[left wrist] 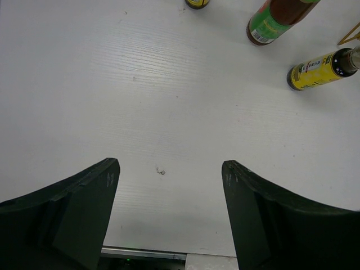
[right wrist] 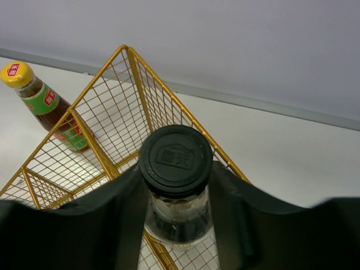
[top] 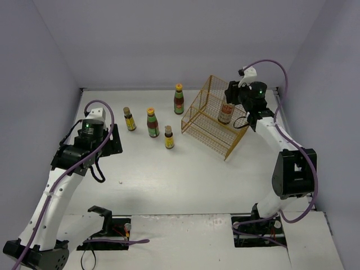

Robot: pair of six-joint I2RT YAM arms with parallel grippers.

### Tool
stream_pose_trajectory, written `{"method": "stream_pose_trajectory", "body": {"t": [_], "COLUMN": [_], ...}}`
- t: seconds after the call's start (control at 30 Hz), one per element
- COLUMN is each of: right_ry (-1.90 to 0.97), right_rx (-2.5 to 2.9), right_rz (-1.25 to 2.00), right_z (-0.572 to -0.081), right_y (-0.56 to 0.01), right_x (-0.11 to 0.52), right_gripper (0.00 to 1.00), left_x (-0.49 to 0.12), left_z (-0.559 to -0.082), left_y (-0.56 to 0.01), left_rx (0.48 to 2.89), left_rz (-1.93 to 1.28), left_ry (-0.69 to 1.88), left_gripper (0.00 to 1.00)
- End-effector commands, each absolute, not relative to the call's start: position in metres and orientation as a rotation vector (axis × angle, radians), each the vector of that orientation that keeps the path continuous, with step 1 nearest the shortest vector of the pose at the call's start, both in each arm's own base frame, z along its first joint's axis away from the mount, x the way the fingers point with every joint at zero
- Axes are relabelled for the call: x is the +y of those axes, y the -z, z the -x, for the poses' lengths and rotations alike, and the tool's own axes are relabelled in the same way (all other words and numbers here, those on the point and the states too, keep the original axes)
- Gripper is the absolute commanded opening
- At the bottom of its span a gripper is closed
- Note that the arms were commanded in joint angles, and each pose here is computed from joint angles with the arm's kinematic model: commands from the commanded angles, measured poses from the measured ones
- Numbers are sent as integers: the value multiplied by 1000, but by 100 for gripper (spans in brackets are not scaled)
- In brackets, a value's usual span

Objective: Organize the condiment bottles

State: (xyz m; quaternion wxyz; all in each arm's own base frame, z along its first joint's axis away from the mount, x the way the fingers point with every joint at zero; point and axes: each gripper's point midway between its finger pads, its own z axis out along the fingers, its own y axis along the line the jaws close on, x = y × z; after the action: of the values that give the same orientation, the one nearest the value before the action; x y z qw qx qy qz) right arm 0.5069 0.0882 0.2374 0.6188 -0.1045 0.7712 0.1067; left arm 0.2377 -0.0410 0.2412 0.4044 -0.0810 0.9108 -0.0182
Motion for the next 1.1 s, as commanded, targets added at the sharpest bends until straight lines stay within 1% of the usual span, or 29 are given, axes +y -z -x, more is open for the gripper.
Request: {"method": "stream_pose_trajectory", "body": {"t": [0.0,0.07,0.1,0.17,0.2,0.27,0.5,0.57,0.63,0.67,0.73,0.8,0.93,0.97,1.03,1.07], "right_ry": [-244,-240,-239,-229,-228,-217,-177,-181,-187,-203,-221,-270,-356,-363,-388,-396], "right_rx": [1508,1507,1496,1492,1501,1481,1432,1404,1401,1380,1400,1424,1466,1509,1521,1549], "right_rz": [282,292,292,294,294,300,291,298,317,334,380,438,501,520,537,551], "right_z": [-506,-503,-503,-500,-498,-496,-471,-464,-459,-454,-453,-453,-462,-472,-477,-486], "right_y": [-320,-323,-329,-337,-340,-358,-421,-441,-449,-460,-457,-453,-434,-414,-407,-388], "right_x": [98,99,99,98,97,97,98,104,113,126,145,178,225,236,253,263], "right_gripper": [48,59,70,78,84,91,100,100,100,100,99,98,97,97,98,99], "left_x": [-43,-44,-44,-44,-44,-44,-44,-44,-44,-44,-45,-46,-45,-45,-45,-45], "left_z": [-249,-249,-250,-250,-250,-251,-251,-251,-251,-250,-251,-251,-251,-251,-250,-250], "left_y": [-257,-258,-258,-260,-261,-264,-272,-272,-273,-273,-272,-272,-274,-274,-273,-273], "left_rx": [2225,2221,2220,2214,2212,2204,2181,2180,2179,2181,2185,2187,2188,2191,2196,2199], "left_rz": [201,197,195,189,187,189,187,187,186,185,182,180,182,182,182,183], "left_ry": [65,67,68,66,68,67,77,79,81,82,86,86,85,84,80,77], "left_gripper": [73,73,73,73,73,73,73,73,73,73,73,73,73,73,73,73]}}
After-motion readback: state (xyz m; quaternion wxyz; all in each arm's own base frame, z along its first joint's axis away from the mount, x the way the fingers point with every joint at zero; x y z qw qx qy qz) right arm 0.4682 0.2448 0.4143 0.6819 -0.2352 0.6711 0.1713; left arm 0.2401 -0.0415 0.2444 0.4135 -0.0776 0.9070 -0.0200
